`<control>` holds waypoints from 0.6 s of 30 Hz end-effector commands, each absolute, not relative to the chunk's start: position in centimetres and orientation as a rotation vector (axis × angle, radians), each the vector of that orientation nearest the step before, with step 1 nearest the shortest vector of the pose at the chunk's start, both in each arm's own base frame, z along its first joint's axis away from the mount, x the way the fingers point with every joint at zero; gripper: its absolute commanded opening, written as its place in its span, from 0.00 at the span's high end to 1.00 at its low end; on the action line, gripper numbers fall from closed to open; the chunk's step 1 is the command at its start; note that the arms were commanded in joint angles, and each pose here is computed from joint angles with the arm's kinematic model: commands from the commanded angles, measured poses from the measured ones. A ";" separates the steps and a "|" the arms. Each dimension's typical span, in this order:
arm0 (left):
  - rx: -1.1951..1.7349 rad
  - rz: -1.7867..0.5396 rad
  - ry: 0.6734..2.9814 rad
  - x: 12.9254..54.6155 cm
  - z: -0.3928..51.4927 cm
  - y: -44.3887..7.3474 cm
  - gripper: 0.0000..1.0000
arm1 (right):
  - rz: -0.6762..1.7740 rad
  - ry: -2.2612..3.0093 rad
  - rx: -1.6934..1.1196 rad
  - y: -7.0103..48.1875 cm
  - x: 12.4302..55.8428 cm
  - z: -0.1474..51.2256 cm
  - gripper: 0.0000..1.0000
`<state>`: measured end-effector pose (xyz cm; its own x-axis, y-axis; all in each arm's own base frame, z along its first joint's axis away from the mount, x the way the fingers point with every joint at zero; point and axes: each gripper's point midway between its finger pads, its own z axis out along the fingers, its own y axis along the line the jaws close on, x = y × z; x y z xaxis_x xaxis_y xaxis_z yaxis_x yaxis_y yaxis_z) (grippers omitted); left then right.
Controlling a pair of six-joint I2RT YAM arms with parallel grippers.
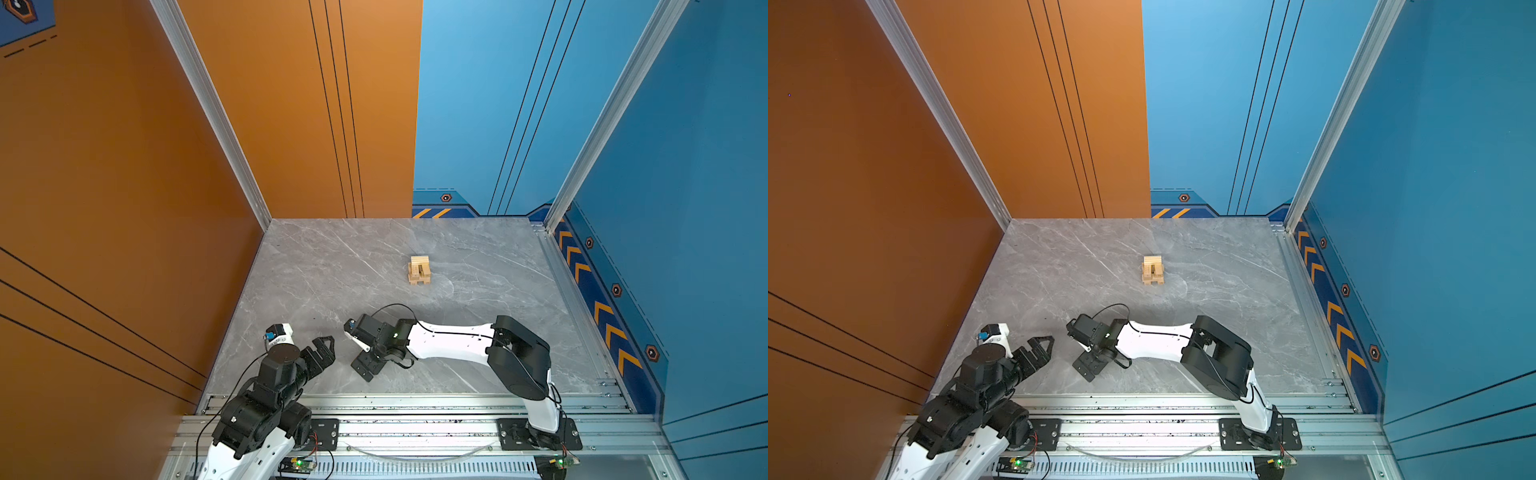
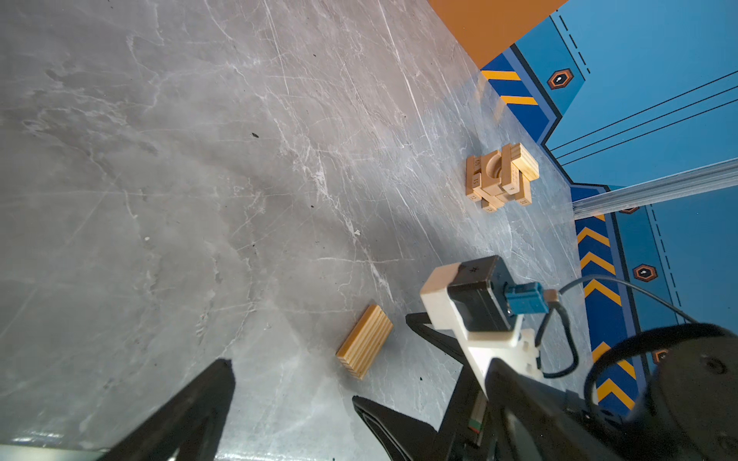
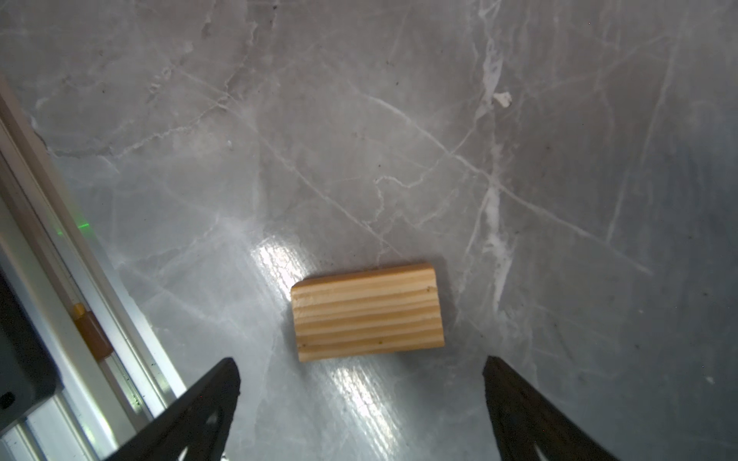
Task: Build the wood block tower
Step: 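Lower the right gripper onto the flat pine slat and grasp it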
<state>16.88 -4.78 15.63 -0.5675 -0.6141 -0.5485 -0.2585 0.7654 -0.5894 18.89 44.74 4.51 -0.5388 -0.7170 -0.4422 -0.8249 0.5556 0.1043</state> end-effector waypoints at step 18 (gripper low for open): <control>-0.659 -0.567 2.191 17.3 15.2 -4.8 0.02 | 0.377 2.445 -1.282 45.4 21.0 2.5 0.13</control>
